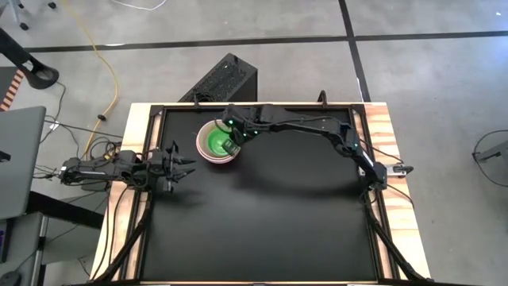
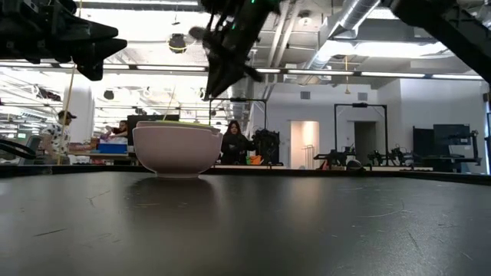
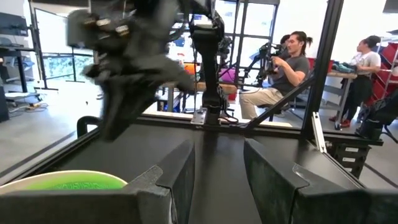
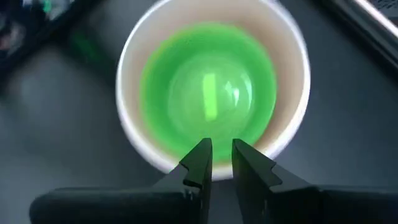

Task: Nest bowls inside each other
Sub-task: Return to Home Position

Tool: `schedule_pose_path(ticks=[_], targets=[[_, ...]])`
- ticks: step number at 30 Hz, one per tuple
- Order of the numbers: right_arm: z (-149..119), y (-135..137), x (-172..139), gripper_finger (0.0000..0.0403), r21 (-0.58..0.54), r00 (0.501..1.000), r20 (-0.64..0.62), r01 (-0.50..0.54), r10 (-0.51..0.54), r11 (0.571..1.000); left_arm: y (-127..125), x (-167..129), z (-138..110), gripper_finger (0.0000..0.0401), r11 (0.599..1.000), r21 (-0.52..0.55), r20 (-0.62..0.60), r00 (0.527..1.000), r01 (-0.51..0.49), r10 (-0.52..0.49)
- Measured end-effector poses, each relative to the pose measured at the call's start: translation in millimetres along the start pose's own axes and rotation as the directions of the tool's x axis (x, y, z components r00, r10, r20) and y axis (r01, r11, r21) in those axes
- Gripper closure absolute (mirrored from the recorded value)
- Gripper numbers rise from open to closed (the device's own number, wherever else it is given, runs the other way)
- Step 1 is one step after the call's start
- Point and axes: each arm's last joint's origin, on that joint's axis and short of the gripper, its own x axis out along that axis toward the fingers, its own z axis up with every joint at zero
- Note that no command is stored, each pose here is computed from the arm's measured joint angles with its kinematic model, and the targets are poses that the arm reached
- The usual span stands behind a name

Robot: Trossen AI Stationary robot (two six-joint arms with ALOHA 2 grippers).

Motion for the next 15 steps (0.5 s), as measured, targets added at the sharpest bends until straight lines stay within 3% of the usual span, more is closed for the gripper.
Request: schedule_pose_path(ticks=[6,11,15], targets=[[-23.7,34.7,-40.3,0.0321,-0.184,0.997,-0.066,-0.049,0.037,0.982,0.7,0.0,-2.1,0.0273,1.000,0.007,-0.022,1.000,-0.018,0.019],[-59.9,69.9,-79.1,0.0321,-0.396,0.984,-0.169,-0.112,0.047,0.912,1.0,0.1,-3.8,0.0273,1.000,-0.002,-0.039,0.999,-0.029,0.029],[-91.2,96.8,-103.2,0.0321,-0.528,0.985,-0.157,-0.150,0.077,0.836,1.2,-0.1,-6.8,0.0273,1.000,0.001,-0.070,0.997,-0.031,0.031]])
